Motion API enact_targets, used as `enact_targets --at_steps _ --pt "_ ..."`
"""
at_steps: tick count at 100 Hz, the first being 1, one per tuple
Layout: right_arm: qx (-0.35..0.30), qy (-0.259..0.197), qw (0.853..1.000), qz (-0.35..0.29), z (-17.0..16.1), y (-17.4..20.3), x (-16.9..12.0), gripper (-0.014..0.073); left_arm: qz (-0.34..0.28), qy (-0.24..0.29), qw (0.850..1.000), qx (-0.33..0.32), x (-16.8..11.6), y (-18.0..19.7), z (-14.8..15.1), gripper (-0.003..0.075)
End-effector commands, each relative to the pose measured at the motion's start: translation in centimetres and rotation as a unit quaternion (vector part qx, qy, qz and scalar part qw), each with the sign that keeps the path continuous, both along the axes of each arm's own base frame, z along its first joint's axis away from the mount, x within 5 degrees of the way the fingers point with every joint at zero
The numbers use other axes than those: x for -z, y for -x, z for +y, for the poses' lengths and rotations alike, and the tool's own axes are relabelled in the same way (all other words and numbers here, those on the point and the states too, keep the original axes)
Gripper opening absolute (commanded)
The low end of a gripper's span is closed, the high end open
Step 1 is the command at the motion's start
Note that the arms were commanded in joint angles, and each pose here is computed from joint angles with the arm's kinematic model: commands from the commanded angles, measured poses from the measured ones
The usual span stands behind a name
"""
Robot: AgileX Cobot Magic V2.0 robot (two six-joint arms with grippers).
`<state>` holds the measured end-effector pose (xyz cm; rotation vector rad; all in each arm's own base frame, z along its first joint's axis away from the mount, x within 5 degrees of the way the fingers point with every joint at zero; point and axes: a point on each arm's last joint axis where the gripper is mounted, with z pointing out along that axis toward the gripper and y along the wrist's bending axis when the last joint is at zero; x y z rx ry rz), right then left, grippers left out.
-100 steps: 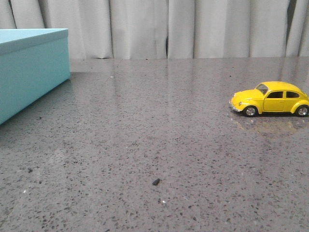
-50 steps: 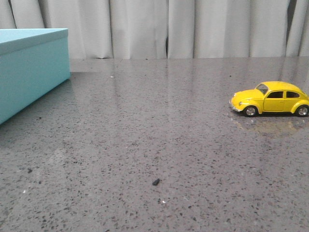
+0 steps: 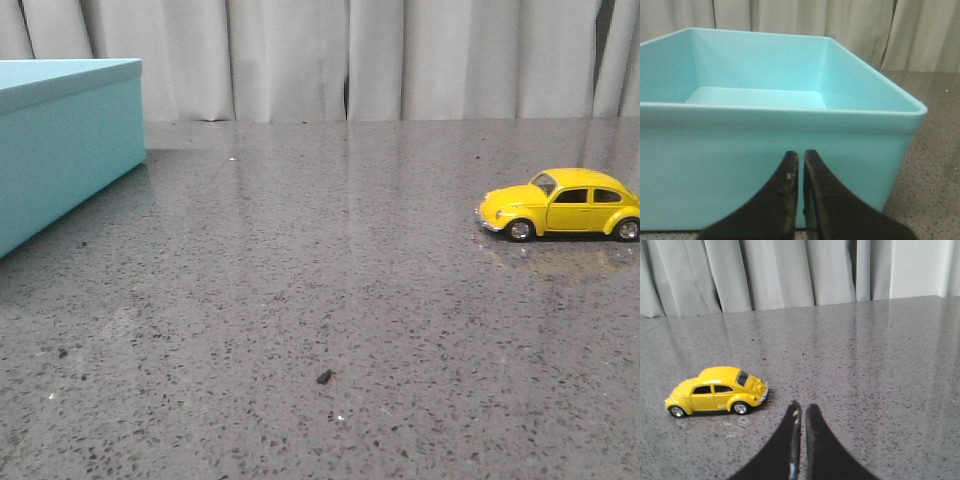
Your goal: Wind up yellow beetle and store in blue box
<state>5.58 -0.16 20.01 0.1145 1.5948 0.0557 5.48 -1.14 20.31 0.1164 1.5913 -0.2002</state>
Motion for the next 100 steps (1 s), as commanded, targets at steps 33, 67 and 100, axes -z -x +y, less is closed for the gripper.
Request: enact_targets --at_steps 33,67,100 --pt "0.007 -0.025 0.998 -0.056 -0.12 0.05 -0.32 -0.0049 -0.039 0.019 0.999 -0.002 0.38 0.06 0.05 -0.0019" --pt "0.007 -0.026 0.998 -0.056 -0.12 0.05 -0.32 -0.0049 -0.039 0.019 0.999 -0.002 0.38 0.06 0.05 -0.0019" --pt "0.007 -0.026 0.998 -0.056 -0.12 0.05 -0.32 -0.0049 -0.039 0.019 0.999 -0.002 0.38 0.06 0.05 -0.0019"
